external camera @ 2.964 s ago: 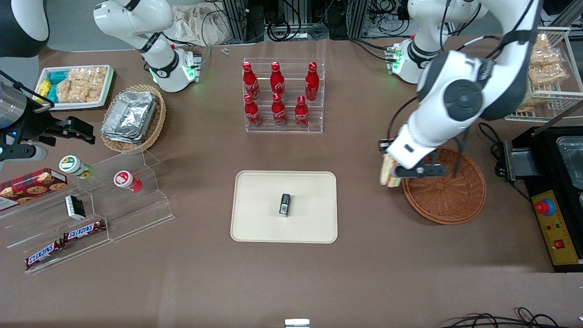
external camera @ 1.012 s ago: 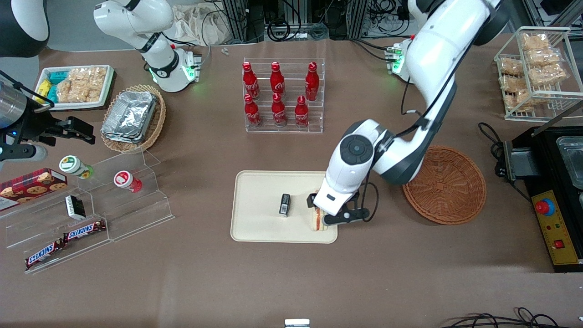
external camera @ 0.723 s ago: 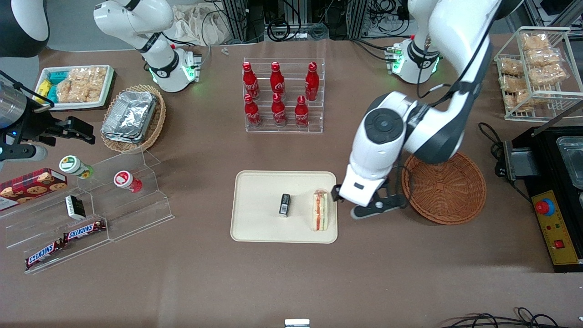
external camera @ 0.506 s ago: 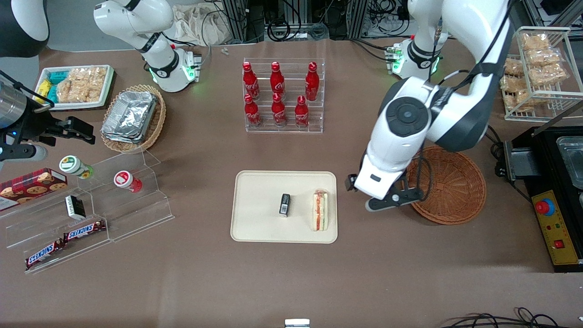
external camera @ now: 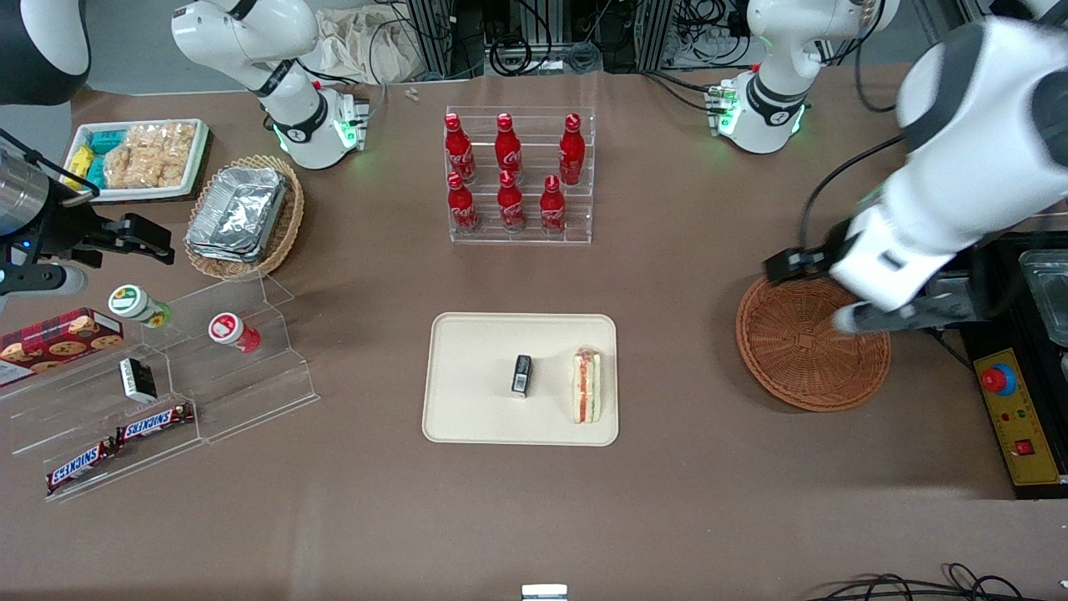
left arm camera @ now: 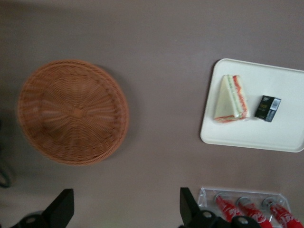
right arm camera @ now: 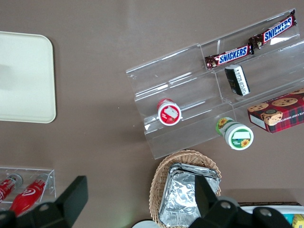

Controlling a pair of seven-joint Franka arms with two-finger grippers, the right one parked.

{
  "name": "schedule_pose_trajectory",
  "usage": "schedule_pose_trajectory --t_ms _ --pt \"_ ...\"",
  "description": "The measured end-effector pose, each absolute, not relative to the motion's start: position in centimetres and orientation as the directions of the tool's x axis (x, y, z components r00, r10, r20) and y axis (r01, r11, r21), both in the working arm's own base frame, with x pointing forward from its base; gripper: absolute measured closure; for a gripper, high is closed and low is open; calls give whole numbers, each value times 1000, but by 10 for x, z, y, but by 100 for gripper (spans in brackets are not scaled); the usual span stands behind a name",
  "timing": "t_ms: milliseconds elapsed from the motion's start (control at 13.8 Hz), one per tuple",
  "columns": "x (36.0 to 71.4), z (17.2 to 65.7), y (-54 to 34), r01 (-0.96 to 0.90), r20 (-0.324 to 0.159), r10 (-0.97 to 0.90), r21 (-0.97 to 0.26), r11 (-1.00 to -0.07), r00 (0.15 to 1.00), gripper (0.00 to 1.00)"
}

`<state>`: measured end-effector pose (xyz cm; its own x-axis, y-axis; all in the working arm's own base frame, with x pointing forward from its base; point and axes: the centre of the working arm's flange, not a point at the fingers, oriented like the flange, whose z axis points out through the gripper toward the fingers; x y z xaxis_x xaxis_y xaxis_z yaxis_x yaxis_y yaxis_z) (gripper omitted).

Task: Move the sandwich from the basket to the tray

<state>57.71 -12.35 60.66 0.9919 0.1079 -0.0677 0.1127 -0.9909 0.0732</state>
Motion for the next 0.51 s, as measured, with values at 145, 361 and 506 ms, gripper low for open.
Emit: schedule_pose_trajectory --t_ms 145,361,506 --pt "552 643 -82 120 -55 116 68 -991 992 0" --pt "526 666 -57 90 -27 89 60 -994 996 0" --pt "522 658 -58 81 -40 79 37 -996 996 0"
